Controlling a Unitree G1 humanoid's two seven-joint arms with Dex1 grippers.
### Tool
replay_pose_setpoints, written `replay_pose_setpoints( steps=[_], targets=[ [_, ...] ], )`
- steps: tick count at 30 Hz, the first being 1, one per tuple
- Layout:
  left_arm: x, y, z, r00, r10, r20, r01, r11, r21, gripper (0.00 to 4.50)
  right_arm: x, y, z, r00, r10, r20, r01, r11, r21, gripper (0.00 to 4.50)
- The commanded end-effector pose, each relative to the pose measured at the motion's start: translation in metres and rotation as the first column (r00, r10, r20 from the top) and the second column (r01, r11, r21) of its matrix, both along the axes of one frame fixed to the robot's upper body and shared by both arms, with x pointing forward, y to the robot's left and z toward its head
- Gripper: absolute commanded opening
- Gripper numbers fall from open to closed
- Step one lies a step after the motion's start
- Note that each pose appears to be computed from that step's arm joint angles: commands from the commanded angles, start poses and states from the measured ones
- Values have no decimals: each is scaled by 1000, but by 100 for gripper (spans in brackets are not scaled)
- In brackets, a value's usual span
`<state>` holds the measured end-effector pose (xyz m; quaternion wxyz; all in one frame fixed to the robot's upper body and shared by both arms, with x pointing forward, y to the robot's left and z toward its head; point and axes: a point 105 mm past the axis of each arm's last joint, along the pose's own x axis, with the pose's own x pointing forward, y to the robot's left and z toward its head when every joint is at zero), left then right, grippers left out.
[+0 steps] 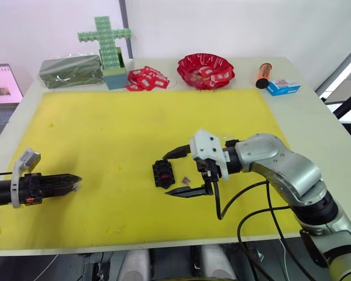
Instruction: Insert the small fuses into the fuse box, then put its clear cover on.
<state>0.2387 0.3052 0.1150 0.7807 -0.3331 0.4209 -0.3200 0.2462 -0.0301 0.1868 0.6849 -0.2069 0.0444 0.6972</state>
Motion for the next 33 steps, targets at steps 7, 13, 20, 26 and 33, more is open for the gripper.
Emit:
replay_pose_setpoints(
  steps=[7, 13, 20, 26, 33],
  targets=[
    [-5, 9, -12, 999, 23, -35, -20, 996, 82, 237, -1, 1, 15, 998, 8, 61, -10, 1000, 25, 450],
    [-5, 13, -9, 999, 38, -25, -36, 996, 83, 23, 0, 1, 15, 998, 9, 65, -11, 1000, 25, 450],
    [-10, 13, -4, 1000, 25, -12, -24, 997, 80, 5, 3, 0, 13, 998, 10, 66, -11, 1000, 21, 450],
    [-3, -26, 39, 985, -108, 134, 108, 994, 8, 5, 10, -8, 25, 999, -35, 3, 34, 996, 84, 450],
    [11, -139, 120, 608, -336, 719, 386, 917, 102, 5, 19, -33, 46, 993, -93, -78, 101, 989, 111, 450]
  ],
)
